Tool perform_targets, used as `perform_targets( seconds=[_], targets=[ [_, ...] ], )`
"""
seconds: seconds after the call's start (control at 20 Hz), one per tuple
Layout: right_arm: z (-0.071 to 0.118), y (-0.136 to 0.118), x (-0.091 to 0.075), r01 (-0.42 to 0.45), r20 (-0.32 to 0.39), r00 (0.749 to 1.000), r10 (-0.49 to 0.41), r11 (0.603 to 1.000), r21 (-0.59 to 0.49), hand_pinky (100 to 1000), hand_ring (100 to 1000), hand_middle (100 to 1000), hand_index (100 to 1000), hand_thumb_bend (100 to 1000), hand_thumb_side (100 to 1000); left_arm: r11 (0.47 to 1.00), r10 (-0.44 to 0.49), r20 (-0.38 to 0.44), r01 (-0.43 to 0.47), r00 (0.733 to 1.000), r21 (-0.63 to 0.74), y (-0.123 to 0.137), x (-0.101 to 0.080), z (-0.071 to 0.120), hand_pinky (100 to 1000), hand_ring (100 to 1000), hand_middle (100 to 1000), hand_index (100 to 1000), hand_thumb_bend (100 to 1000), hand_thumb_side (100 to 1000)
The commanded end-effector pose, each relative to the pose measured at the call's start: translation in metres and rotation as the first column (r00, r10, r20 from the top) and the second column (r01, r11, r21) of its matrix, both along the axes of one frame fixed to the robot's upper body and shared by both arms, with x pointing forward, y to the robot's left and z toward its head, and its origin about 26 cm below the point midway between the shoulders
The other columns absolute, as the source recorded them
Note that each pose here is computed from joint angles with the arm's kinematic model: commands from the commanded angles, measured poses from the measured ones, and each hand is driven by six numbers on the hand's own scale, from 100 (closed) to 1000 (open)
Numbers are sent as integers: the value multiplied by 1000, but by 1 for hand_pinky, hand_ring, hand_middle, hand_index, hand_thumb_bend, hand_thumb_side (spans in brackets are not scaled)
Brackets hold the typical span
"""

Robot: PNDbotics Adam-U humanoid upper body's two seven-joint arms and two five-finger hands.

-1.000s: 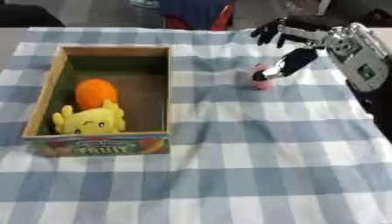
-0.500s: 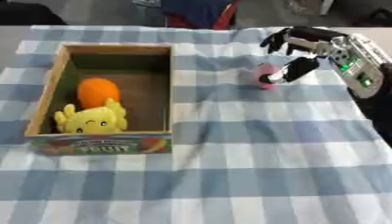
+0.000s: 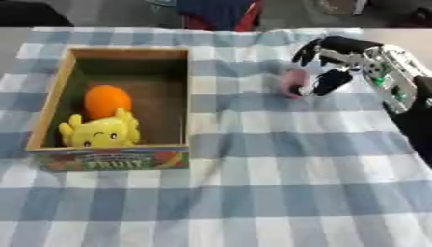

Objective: Pick up objects on the table and place them in the box.

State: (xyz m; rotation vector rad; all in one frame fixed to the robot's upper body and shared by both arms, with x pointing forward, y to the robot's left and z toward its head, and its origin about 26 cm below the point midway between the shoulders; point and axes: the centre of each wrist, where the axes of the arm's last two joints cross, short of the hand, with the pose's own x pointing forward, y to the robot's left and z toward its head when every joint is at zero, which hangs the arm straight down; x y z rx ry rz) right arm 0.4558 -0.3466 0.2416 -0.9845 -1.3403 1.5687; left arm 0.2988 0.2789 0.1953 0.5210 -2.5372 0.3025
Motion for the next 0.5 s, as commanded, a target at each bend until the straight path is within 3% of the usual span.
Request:
perform_targets(
  seconds=[0.05, 0.5],
  targets=[
    [8, -5, 0, 12, 19, 1000, -11, 1000, -22, 631, 793, 655, 821, 386, 499, 1000, 0, 36, 0, 999, 15, 1, -2, 10, 266, 622, 580, 788, 122, 781],
    [9, -1, 1, -10, 64, 998, 10, 1000, -1, 598, 751, 532, 676, 278, 469, 1000, -3, 35, 3, 999, 14, 1, -2, 11, 266, 623, 580, 788, 120, 780]
  ],
)
